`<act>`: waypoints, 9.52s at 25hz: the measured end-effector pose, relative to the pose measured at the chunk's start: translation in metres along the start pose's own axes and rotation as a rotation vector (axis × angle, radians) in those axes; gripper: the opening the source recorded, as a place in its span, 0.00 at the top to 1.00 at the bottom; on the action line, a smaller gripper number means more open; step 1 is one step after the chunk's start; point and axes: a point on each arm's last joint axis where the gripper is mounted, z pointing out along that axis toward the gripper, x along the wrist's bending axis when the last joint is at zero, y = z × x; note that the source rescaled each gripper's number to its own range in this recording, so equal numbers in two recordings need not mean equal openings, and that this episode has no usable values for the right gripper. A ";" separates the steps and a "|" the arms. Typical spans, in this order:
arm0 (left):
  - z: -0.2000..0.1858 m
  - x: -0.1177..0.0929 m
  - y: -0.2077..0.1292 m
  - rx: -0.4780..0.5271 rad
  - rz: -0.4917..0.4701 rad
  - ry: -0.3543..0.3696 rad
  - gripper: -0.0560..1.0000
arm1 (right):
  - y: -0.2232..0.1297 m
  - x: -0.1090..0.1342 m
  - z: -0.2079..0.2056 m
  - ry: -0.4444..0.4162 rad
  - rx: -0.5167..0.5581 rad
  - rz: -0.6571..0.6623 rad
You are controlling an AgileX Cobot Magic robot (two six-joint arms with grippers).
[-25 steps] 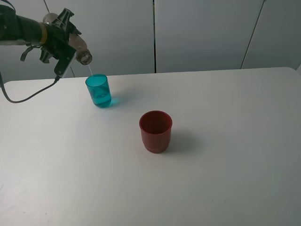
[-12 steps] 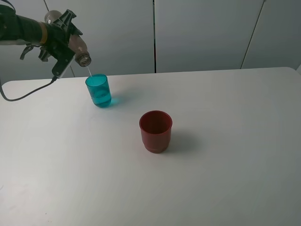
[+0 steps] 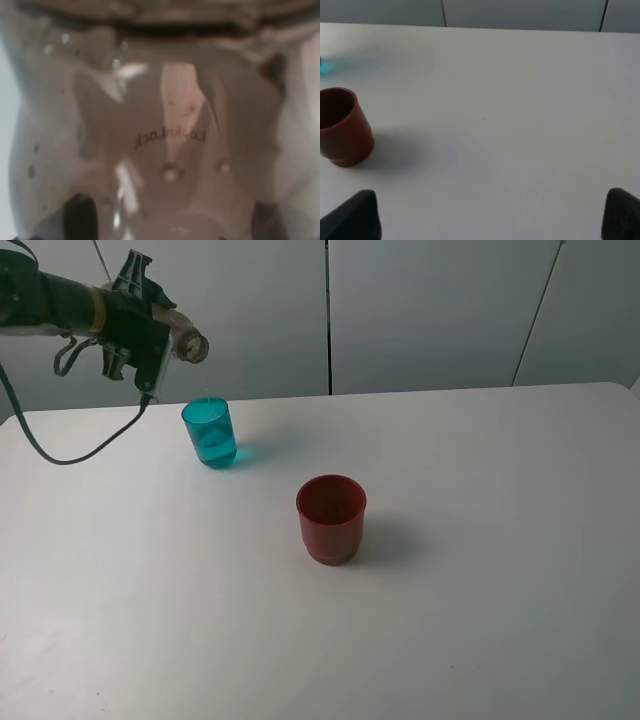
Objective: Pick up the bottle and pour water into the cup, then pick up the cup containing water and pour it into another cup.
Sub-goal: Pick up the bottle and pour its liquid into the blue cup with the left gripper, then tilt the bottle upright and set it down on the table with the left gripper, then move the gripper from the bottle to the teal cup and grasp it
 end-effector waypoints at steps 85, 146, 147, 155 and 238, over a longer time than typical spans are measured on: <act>-0.092 -0.189 -0.049 -0.352 -1.654 0.136 0.24 | 0.000 0.000 0.000 0.000 0.000 0.000; -0.159 -0.010 0.113 -0.427 -1.691 0.108 0.03 | 0.000 0.000 0.000 0.000 0.000 0.000; -0.157 -0.018 0.119 -0.403 -1.704 0.097 0.03 | 0.000 0.000 0.000 0.000 0.000 0.000; -0.136 -0.081 0.133 -0.237 -1.745 0.045 0.03 | 0.000 0.000 0.000 0.000 0.000 0.000; 0.029 -0.156 0.130 -0.055 -1.672 0.306 0.03 | 0.000 0.000 0.000 0.000 0.000 0.000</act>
